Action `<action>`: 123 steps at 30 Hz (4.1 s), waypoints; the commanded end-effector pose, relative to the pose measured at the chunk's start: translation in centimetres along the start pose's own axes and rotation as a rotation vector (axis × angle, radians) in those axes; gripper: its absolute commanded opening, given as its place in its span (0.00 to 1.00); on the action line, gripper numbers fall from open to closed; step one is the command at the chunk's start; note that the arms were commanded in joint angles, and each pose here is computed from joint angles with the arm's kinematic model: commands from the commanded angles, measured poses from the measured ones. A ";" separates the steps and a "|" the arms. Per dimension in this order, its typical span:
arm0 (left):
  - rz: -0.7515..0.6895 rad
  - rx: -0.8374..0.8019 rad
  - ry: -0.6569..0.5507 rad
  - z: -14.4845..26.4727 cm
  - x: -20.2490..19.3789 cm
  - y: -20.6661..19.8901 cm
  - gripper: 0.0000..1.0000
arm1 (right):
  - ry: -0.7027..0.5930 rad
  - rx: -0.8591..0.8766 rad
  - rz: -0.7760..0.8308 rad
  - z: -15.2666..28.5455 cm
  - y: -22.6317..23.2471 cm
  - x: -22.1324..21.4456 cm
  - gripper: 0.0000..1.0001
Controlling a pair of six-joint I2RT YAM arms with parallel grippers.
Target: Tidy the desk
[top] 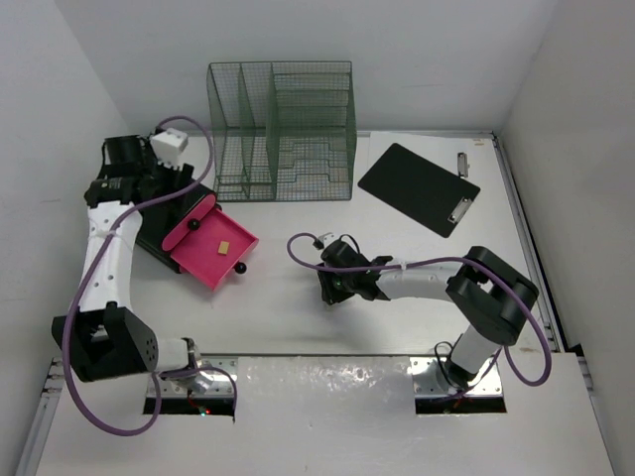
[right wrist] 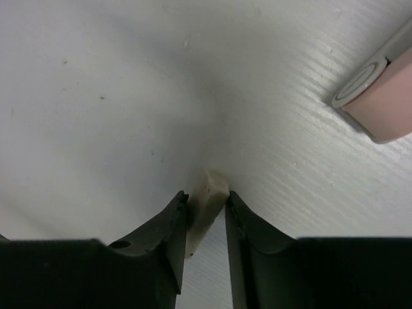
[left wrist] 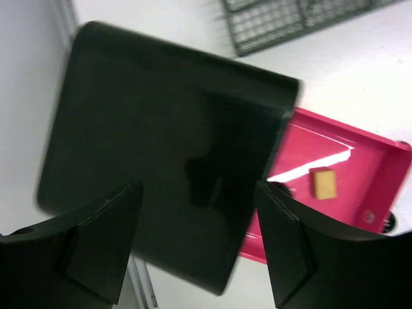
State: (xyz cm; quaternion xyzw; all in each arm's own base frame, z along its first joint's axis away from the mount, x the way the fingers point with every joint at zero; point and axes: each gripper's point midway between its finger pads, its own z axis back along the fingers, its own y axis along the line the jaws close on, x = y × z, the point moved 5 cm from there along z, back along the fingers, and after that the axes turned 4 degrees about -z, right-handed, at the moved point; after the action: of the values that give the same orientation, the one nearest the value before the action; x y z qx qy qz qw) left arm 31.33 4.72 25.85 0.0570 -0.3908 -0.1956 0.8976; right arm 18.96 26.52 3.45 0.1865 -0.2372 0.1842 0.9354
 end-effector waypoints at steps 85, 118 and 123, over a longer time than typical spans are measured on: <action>0.267 0.111 -0.041 -0.1 -7.3 11.5 0.70 | -0.708 0.328 0.874 1.5 25.2 19.9 0.61; 0.347 0.173 -0.061 -3.5 -6.4 15.7 0.70 | -0.430 0.339 0.345 -4.9 16.2 12.6 0.59; 0.361 0.156 -0.052 -4.3 -6.9 15.7 0.70 | -0.420 0.330 0.339 -6.7 16.3 12.5 0.56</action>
State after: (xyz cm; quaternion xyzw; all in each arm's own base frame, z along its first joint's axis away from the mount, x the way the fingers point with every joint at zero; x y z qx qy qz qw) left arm 34.85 20.76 22.48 0.0461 -0.4358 -0.0104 0.8988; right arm 23.84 45.23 8.06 0.3092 -0.4006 0.3516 0.7876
